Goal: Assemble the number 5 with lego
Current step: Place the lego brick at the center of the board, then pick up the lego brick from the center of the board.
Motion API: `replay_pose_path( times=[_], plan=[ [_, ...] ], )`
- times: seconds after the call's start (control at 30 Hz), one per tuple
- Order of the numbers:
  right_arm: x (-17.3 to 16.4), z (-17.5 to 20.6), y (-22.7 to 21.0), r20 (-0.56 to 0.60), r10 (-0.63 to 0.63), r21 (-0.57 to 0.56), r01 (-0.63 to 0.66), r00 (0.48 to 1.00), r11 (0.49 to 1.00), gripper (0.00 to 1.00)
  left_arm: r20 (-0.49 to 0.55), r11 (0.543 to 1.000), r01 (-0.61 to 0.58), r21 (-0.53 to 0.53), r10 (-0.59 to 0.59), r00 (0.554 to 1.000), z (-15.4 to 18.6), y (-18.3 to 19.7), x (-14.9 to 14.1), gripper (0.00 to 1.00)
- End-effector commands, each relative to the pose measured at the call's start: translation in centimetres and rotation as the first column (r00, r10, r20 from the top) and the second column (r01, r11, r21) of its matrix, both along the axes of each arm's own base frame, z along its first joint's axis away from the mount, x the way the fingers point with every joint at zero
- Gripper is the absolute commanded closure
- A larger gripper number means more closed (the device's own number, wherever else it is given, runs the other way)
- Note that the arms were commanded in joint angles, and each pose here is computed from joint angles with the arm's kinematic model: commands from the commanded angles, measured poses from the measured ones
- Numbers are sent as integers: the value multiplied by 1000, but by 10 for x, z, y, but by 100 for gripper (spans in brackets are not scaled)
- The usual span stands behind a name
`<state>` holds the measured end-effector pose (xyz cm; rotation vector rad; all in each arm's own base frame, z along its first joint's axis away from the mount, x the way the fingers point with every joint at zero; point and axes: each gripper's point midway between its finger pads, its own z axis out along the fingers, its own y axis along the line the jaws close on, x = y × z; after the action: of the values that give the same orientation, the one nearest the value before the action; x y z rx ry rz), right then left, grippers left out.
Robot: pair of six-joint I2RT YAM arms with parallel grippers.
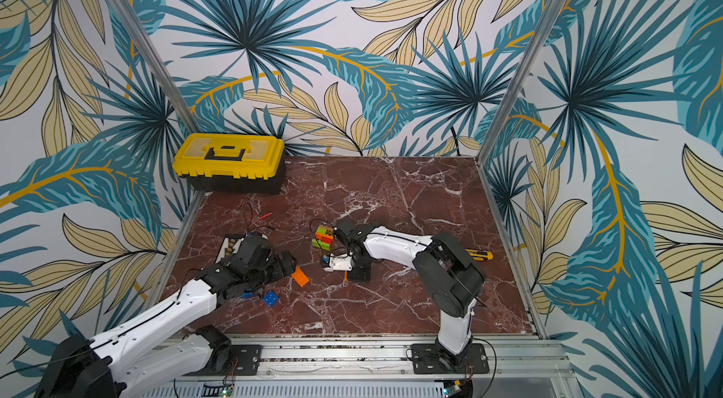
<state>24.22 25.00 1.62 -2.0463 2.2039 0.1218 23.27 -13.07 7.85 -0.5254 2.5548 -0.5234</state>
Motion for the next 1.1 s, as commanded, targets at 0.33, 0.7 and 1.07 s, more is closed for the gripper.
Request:
replay_pose_path(
  times=[0.33,0.7,1.07],
  plan=[
    [16,34,-2,141,-79,65,70,987,995,35,-9,1000,-8,23,8,1000,3,5,-2,0],
    [31,123,71,-92,-538,593,480,838,646,27,-25,988,-132,76,135,991,2,32,-13,4],
    [47,146,75,-524,-703,602,793,480,93,18,-287,958,-241,154,277,917,-24,45,-61,22]
  ],
)
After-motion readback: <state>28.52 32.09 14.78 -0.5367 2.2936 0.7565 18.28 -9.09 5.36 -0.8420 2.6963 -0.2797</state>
